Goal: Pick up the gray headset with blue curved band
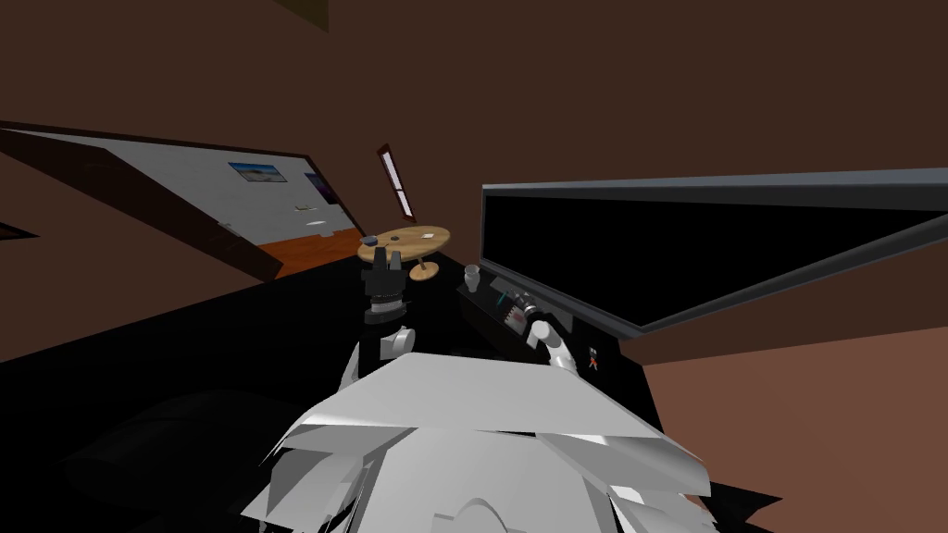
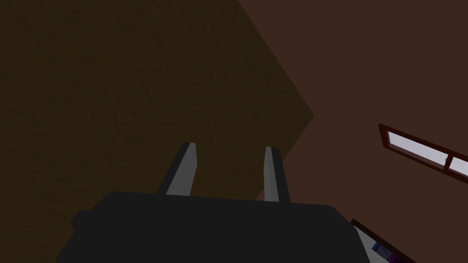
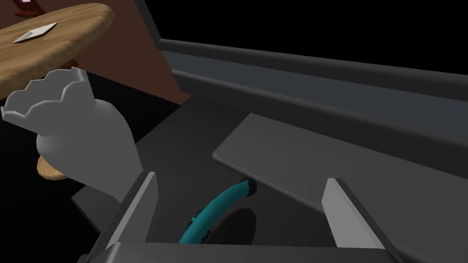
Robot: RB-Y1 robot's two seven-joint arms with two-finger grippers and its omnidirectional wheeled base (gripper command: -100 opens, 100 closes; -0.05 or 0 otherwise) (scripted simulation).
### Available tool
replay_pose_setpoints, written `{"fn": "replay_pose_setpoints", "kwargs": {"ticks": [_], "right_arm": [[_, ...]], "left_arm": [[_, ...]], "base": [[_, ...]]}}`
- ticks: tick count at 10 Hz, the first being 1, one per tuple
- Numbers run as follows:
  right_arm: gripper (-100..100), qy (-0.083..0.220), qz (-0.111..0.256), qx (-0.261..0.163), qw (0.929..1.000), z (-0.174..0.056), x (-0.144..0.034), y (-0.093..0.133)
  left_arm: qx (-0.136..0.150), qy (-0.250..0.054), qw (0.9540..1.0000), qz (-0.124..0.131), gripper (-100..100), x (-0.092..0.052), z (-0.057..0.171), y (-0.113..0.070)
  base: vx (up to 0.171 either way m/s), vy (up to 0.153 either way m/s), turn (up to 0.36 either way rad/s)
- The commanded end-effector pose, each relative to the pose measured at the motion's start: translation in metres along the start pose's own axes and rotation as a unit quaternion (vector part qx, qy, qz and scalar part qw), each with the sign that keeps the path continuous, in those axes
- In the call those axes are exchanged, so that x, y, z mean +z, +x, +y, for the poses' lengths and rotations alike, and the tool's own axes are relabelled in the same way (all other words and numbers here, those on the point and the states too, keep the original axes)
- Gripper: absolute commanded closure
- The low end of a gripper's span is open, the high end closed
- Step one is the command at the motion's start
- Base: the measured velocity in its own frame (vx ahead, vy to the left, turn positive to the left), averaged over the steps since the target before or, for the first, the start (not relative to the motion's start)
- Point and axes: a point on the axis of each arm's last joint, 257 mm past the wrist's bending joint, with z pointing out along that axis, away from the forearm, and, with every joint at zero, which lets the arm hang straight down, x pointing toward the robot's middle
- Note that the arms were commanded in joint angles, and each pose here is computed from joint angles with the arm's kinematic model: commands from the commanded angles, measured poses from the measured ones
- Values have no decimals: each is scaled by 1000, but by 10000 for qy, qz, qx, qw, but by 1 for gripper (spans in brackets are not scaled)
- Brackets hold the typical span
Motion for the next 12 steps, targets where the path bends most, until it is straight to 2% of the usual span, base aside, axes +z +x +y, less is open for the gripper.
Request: {"fn": "replay_pose_setpoints", "kwargs": {"ticks": [1, 2, 4, 5, 8, 9, 12], "right_arm": [[-100, 153, -296, 499, 9982, -8, 9, -17], [-100, 123, -354, 594, 9975, -6, 8, -23], [-100, 242, -758, 1214, 9894, -12, 14, -48], [-100, 233, -769, 1263, 9887, -11, 14, -49], [-100, 323, -1304, 2061, 9693, -17, 17, -80], [-100, 318, -1306, 2096, 9685, -17, 17, -80], [-100, 332, -1697, 2693, 9474, -19, 17, -100]], "left_arm": [[0, 0, 10000, 0, 0, 0, 0, 0], [0, 0, 10000, 0, 0, 0, 0, 0], [0, 0, 10000, 0, 0, 0, 0, 0], [0, 0, 10000, 0, 0, 0, 0, 0], [0, 0, 10000, 0, 0, 0, 0, 0], [0, 0, 10000, 0, 0, 0, 0, 0], [0, 0, 10000, 0, 0, 0, 0, 0]], "base": [[11, 15, 8], [13, 18, 8], [9, 12, -7], [4, 6, 15], [11, 14, -10], [7, 12, 34], [9, 12, -3]]}}
